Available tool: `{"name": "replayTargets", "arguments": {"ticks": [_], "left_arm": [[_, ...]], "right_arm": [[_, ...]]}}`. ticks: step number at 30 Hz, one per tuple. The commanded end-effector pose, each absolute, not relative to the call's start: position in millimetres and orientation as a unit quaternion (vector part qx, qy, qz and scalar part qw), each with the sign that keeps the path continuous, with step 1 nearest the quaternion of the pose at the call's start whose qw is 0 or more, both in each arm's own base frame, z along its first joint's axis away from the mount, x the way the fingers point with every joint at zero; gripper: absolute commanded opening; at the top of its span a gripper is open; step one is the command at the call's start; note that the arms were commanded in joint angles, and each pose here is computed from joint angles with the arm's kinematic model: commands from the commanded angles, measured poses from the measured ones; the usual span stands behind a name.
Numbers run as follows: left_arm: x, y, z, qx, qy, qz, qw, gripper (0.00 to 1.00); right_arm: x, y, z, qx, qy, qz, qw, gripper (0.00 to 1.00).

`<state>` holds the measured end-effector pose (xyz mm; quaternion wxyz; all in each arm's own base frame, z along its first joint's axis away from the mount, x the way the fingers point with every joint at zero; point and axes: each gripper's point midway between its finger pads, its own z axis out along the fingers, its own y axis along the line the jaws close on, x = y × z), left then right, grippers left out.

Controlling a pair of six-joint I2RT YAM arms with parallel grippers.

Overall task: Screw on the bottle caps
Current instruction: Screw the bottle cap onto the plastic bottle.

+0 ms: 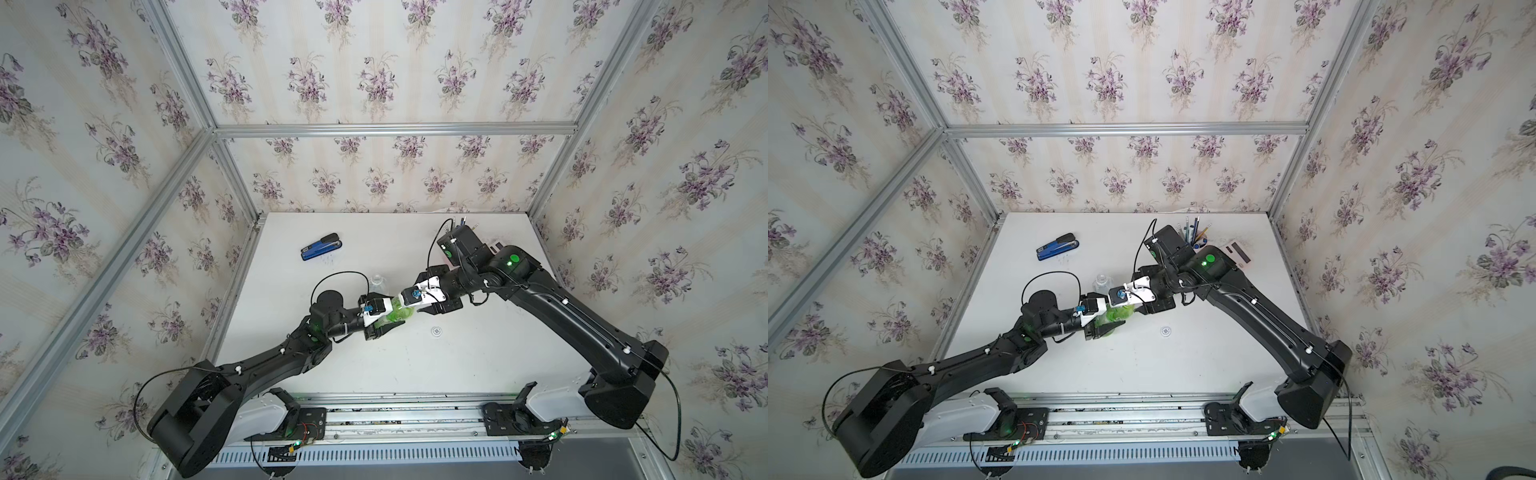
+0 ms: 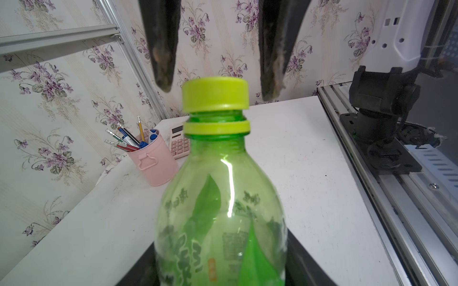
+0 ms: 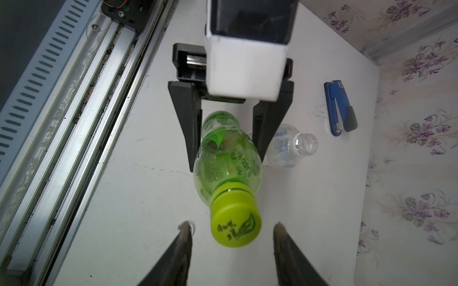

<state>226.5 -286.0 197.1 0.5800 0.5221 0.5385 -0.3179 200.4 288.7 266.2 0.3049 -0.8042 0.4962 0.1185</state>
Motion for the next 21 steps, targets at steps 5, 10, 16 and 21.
{"name": "replayTargets", "arguments": {"ticks": [5,10,16,21], "left_arm": [[223,-289,201,0.53,0.528,-0.321,0.581,0.63],[222,-288,203,0.53,0.526,-0.321,0.583,0.63],[223,-288,206,0.521,0.523,-0.306,0.601,0.62],[225,-288,210,0.504,0.523,-0.244,0.642,0.62]], "right_arm": [[200,294,265,-0.805,0.495,0.12,0.303,0.39],[200,289,256,-0.804,0.507,0.111,0.29,0.3],[207,290,245,-0.76,0.577,0.116,0.277,0.22],[203,304,238,-0.631,0.709,0.204,0.24,0.18]]}}
